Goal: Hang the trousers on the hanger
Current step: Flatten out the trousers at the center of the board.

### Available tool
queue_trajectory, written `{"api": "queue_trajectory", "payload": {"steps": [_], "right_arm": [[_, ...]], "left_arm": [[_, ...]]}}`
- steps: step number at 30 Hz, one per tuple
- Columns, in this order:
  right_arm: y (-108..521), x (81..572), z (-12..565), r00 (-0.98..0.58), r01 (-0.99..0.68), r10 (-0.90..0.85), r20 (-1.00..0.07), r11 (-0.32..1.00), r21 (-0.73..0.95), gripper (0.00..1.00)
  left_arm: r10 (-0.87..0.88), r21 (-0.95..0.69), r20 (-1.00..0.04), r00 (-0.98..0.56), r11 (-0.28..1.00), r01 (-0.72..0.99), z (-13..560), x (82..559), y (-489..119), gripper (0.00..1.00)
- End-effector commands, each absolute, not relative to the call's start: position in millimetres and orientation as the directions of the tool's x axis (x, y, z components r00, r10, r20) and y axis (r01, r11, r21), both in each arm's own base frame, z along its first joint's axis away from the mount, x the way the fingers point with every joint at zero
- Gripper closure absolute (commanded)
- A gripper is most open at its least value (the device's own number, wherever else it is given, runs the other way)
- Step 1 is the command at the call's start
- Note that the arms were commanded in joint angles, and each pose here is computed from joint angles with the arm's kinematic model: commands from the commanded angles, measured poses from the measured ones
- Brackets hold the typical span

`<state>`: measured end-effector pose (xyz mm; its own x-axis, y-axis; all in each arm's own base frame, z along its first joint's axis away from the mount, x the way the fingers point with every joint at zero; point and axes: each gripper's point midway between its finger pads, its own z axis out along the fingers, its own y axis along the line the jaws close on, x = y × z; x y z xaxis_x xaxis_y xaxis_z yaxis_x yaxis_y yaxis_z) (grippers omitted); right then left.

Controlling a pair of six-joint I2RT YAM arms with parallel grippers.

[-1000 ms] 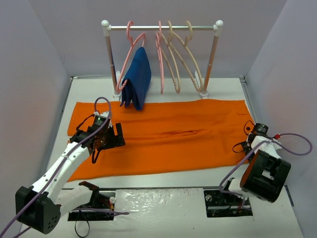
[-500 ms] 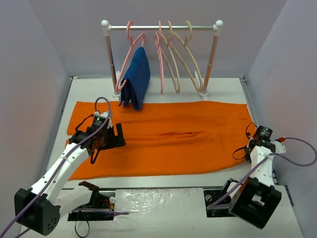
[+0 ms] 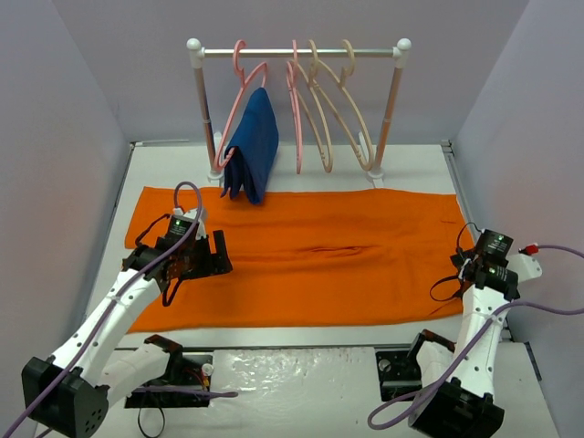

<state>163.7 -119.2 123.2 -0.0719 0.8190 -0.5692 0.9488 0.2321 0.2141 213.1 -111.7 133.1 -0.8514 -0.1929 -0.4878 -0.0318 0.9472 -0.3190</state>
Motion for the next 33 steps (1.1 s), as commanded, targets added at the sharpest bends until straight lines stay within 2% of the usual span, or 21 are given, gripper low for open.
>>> {"api": "queue_trajectory", "payload": {"steps": [1, 4, 9, 13, 15, 19, 21, 24, 28, 33], "right_arm": [[-110.6, 211.4, 141.8, -0.202, 0.833, 0.749, -0.631, 0.47, 0.291, 0.19], [-96.4, 238.8, 122.1, -0.329, 0.78, 0.722, -0.609, 0.571, 0.255, 0.18], [-70.8, 258.3, 78.8, -0.415, 0.762, 0.723, -0.552, 0.608, 0.224, 0.16], [-74.6, 271.2, 74.5, -0.433, 0.75, 0.693, -0.576, 0.632, 0.196, 0.17], [-75.2, 281.6, 87.9, -0.456, 0.706, 0.648, -0.61, 0.681, 0.195, 0.17], [-80.7, 314.4, 130.4, -0.468, 0.624, 0.56, -0.684, 0.757, 0.193, 0.18], [-77.9, 329.8, 146.1, -0.471, 0.583, 0.538, -0.699, 0.785, 0.211, 0.18], [-71.2, 348.8, 159.5, -0.458, 0.535, 0.529, -0.714, 0.806, 0.254, 0.18], [-58.3, 369.9, 169.6, -0.453, 0.462, 0.521, -0.723, 0.831, 0.309, 0.17], [-49.9, 377.3, 168.2, -0.485, 0.411, 0.474, -0.735, 0.865, 0.287, 0.16]], "left_arm": [[-0.221, -0.319, -0.512, -0.83, 0.946, -0.055, 134.6, 225.1, -110.8, 0.24], [-0.262, -0.314, -0.496, -0.828, 0.943, -0.11, 120.8, 236.8, -111.7, 0.24], [-0.366, -0.329, -0.443, -0.818, 0.915, -0.232, 84.6, 251.7, -116.1, 0.24], [-0.457, -0.304, -0.391, -0.799, 0.884, -0.356, 54.0, 247.2, -106.5, 0.24], [-0.489, -0.322, -0.409, -0.77, 0.867, -0.379, 60.8, 249.4, -100.6, 0.24], [-0.549, -0.349, -0.525, -0.65, 0.836, -0.423, 119.1, 281.2, -62.4, 0.24], [-0.591, -0.368, -0.546, -0.593, 0.806, -0.464, 143.7, 299.7, -36.9, 0.24], [-0.663, -0.383, -0.56, -0.497, 0.738, -0.555, 165.2, 331.0, 6.0, 0.23], [-0.694, -0.365, -0.564, -0.447, 0.695, -0.62, 167.3, 370.6, 36.0, 0.23], [-0.743, -0.381, -0.521, -0.42, 0.643, -0.665, 158.5, 445.6, 58.5, 0.09]]}}
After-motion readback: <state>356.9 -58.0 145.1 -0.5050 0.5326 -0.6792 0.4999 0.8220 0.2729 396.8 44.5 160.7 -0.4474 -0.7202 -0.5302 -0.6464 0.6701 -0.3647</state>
